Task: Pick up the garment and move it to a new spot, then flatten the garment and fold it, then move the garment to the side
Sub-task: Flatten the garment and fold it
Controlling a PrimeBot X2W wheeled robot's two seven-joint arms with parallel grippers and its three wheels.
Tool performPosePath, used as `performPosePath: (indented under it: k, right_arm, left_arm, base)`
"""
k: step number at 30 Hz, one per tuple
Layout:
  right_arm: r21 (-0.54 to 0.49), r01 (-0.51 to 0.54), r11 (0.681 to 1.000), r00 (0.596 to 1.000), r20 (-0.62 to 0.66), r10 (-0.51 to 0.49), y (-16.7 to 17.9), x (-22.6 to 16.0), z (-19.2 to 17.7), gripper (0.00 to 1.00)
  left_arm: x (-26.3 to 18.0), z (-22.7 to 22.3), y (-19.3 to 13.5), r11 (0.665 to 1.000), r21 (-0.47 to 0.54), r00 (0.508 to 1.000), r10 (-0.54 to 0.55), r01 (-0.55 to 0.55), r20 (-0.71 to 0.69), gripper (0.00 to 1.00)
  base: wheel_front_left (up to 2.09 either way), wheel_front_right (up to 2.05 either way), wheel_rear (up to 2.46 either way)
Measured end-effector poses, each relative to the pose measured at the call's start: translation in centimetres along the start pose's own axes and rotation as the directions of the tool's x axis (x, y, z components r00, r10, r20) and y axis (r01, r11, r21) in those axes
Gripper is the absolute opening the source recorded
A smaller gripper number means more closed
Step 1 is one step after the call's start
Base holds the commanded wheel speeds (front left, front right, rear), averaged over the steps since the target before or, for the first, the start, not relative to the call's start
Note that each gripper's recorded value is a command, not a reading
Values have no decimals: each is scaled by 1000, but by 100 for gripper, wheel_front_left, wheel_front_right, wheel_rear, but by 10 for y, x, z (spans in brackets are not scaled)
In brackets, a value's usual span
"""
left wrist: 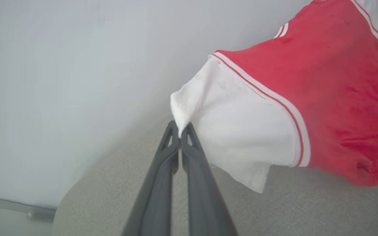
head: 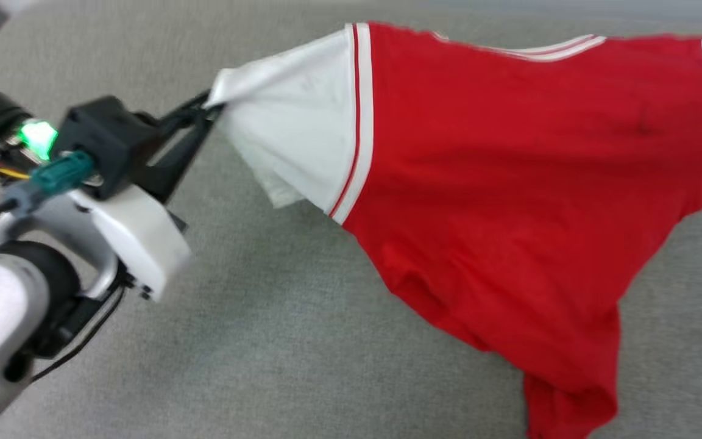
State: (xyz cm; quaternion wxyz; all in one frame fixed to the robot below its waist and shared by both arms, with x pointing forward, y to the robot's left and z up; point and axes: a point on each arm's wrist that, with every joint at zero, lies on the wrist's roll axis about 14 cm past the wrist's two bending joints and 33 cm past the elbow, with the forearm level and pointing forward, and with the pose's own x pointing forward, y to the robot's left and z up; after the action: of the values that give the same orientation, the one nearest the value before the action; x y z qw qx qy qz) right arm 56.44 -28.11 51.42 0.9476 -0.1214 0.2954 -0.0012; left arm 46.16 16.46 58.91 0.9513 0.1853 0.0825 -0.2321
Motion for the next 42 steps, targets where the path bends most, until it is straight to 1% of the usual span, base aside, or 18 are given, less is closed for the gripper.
performPosePath:
  k: [2, 4, 8, 9, 13, 15, 18, 21, 24, 27, 29, 30, 34, 38, 42]
  right_arm:
    - [-9, 12, 1000, 997, 83, -11, -9, -20, 20, 0]
    - [-11, 24, 1000, 984, 176, -22, -18, -42, 42, 0]
    - [-12, 40, 999, 935, 352, -33, -31, -90, 83, 0]
    - [-21, 50, 999, 902, 430, -36, -34, -115, 100, 0]
    - [-47, 97, 994, 812, 581, -52, -42, -169, 134, 0]
    - [-55, 124, 991, 768, 637, -61, -47, -193, 147, 0]
    - [-49, 153, 987, 708, 702, -75, -54, -222, 162, 0]
    - [-33, 159, 987, 669, 739, -83, -58, -237, 171, 0]
    - [-29, 160, 987, 652, 754, -84, -59, -238, 177, 0]
    - [-17, 163, 987, 630, 771, -91, -62, -235, 185, 0]
    - [28, 111, 993, 613, 785, -90, -62, -228, 192, 0]
    - [37, 96, 995, 611, 787, -88, -61, -222, 195, 0]
    - [39, 109, 993, 608, 788, -98, -62, -199, 206, 0]
    - [50, 106, 993, 616, 781, -105, -62, -164, 218, 0]
    - [85, 101, 991, 608, 783, -130, -67, -128, 232, 0]
  left_arm:
    - [-8, 16, 7, 999, 14, 998, 32, -32, 48, 0]
    - [-16, 37, 14, 997, 27, 991, 65, -69, 116, 0]
    - [-37, 81, 27, 988, 57, 959, 125, -144, 255, 0]
    - [-50, 105, 35, 979, 68, 928, 159, -193, 337, 0]
    - [-69, 138, 44, 965, 81, 881, 191, -249, 432, 0]
    - [-78, 153, 48, 958, 87, 855, 202, -275, 479, 0]
    - [-91, 180, 53, 945, 91, 798, 210, -313, 565, 0]
    - [-100, 198, 60, 933, 90, 753, 222, -348, 619, 0]
    - [-101, 208, 68, 921, 92, 726, 233, -378, 647, 0]
    - [-94, 215, 73, 921, 94, 709, 222, -377, 669, 0]
    - [-85, 220, 77, 923, 95, 701, 212, -372, 681, 0]
    - [-80, 220, 80, 922, 103, 703, 208, -373, 680, 0]
    - [-50, 220, 96, 926, 108, 715, 201, -362, 669, 0]
    - [-10, 218, 115, 929, 90, 715, 212, -359, 666, 0]
    - [32, 217, 134, 926, 85, 711, 221, -367, 668, 0]
  base:
    - [0, 0, 0]
    - [0, 0, 0]
    - [0, 0, 0]
    - [0, 0, 0]
    - [0, 0, 0]
    - [0, 0, 0]
    - [0, 0, 0]
    - [0, 0, 0]
    - [0, 0, 0]
    - [0, 0, 0]
    - [0, 0, 0]
    - [0, 0, 0]
    - [0, 0, 0]
    - [0, 0, 0]
    - [0, 0, 0]
